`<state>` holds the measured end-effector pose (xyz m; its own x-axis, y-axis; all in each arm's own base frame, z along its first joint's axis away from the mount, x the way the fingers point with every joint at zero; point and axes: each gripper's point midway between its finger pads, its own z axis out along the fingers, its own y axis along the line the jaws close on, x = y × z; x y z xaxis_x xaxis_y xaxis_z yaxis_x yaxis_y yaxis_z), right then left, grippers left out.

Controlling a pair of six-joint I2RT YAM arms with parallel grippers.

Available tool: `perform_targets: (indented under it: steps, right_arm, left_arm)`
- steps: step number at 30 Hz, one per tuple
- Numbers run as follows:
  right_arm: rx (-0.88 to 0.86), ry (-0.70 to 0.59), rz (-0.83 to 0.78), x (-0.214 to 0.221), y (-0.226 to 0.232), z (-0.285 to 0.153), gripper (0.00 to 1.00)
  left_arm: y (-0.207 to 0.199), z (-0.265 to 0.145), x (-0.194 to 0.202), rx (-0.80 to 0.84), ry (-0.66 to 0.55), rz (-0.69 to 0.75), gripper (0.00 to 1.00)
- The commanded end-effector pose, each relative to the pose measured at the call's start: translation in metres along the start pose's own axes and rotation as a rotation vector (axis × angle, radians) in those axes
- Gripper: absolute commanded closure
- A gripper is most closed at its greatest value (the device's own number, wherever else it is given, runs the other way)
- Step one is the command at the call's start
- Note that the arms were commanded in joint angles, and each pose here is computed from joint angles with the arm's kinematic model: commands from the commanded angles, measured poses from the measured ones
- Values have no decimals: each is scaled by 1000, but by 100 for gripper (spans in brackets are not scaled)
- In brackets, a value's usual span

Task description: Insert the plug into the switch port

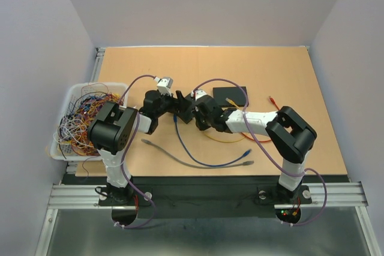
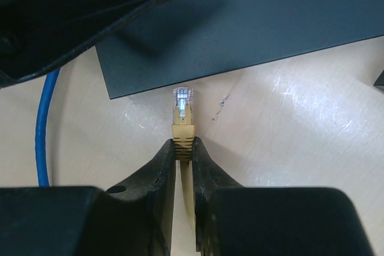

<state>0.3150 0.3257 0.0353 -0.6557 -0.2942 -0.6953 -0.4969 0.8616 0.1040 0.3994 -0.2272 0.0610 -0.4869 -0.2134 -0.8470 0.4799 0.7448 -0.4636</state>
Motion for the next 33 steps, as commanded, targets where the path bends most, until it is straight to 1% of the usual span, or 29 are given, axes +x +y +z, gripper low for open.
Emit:
perform_targets:
  steps: [1, 14, 20, 26, 32, 33]
  right_arm:
    - [2, -77, -16, -28, 9, 1, 99]
    - [61, -101, -36, -37, -1, 4, 100]
    - [32, -98, -36, -39, 6, 7, 99]
    - [-6, -104, -51, -40, 26, 5, 100]
    - [27, -117, -45, -42, 25, 5, 100]
    - [36, -142, -36, -48, 23, 6, 99]
  left_arm:
    - [-5, 1, -8, 14, -31, 34, 12]
    - [-6, 1, -8, 16, -28, 42, 12]
    - [-7, 2, -6, 11, -21, 50, 12]
    - [-5, 2, -6, -4, -17, 51, 12]
    - [-7, 2, -4, -2, -14, 55, 12]
    - [-7, 2, -4, 1, -13, 57, 12]
